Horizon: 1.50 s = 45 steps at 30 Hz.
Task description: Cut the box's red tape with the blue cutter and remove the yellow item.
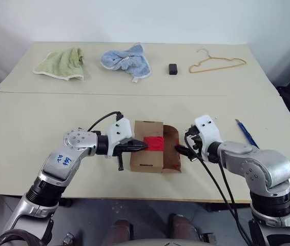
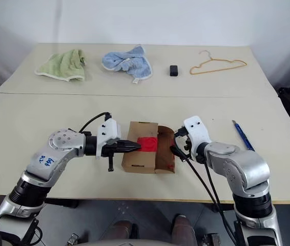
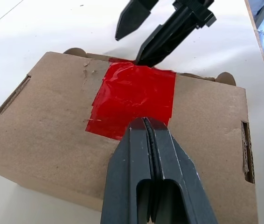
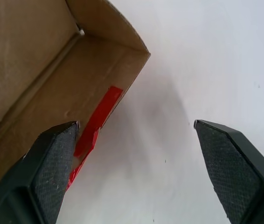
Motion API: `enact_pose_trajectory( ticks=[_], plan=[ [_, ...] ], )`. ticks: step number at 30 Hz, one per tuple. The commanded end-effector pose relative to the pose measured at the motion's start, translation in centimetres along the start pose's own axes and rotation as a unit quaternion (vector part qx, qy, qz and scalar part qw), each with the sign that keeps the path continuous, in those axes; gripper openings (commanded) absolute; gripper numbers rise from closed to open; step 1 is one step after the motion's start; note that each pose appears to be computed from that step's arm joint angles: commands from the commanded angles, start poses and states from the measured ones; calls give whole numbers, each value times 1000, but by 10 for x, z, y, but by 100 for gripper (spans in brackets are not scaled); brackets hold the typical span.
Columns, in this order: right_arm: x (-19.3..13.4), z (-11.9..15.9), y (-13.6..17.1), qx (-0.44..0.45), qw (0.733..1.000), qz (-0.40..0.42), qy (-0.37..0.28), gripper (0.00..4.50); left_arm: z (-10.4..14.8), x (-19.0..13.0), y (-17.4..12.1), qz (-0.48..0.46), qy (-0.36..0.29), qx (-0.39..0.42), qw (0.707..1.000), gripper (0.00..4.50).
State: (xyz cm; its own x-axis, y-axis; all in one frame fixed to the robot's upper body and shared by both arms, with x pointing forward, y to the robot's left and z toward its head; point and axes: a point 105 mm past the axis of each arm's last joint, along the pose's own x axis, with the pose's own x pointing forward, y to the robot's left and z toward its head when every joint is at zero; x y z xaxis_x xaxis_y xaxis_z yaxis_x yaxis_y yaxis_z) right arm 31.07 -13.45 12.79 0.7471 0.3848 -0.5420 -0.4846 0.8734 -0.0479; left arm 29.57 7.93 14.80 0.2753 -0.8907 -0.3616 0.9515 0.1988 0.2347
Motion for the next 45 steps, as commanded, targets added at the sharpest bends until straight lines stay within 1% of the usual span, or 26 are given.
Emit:
enact_pose_trajectory(
  ticks=[1,4,7,10,12,15,19,21,24,27,30,31,32,40,43,45],
  plan=[
    [-5,-2,2,-53,999,-1,-8,414,-27,4,-17,-32,46,-37,998,0],
    [-7,-10,-3,-75,997,-8,-2,414,-27,2,-18,-32,47,-38,998,0],
    [-11,-10,-10,-69,998,-4,-12,414,-27,1,-19,-32,48,-38,998,0],
    [-19,-1,-17,-15,999,23,-47,414,-26,1,-19,-30,48,-38,998,0],
    [-26,1,-19,35,996,67,-55,414,-25,1,-19,-29,45,-35,998,0],
    [-30,1,-16,105,984,134,-55,414,-24,1,-19,-28,44,-33,998,0],
    [-21,3,-5,213,953,210,-57,414,-22,2,-16,-22,41,-29,999,0],
    [-14,0,1,235,944,225,-44,414,-21,2,-15,-20,39,-28,999,0],
    [-4,-5,11,243,940,240,-22,414,-20,3,-13,-17,37,-25,999,0],
    [2,-4,17,266,929,257,-19,414,-18,4,-11,-12,34,-23,999,0],
    [7,-9,23,261,928,267,0,357,-16,5,-9,-10,29,-21,999,0],
    [8,-9,26,259,926,275,6,314,-15,5,-9,-10,27,-20,999,0],
    [8,-10,28,257,925,280,10,291,-15,5,-9,-10,26,-20,999,0],
    [21,-11,29,255,922,291,34,14,-12,8,-8,-18,12,-12,1000,0],
    [27,-17,23,241,928,277,66,14,-12,7,-8,-24,6,-7,1000,0],
    [28,-19,22,237,926,283,77,14,-11,5,-7,-27,4,-4,1000,0]
  ],
)
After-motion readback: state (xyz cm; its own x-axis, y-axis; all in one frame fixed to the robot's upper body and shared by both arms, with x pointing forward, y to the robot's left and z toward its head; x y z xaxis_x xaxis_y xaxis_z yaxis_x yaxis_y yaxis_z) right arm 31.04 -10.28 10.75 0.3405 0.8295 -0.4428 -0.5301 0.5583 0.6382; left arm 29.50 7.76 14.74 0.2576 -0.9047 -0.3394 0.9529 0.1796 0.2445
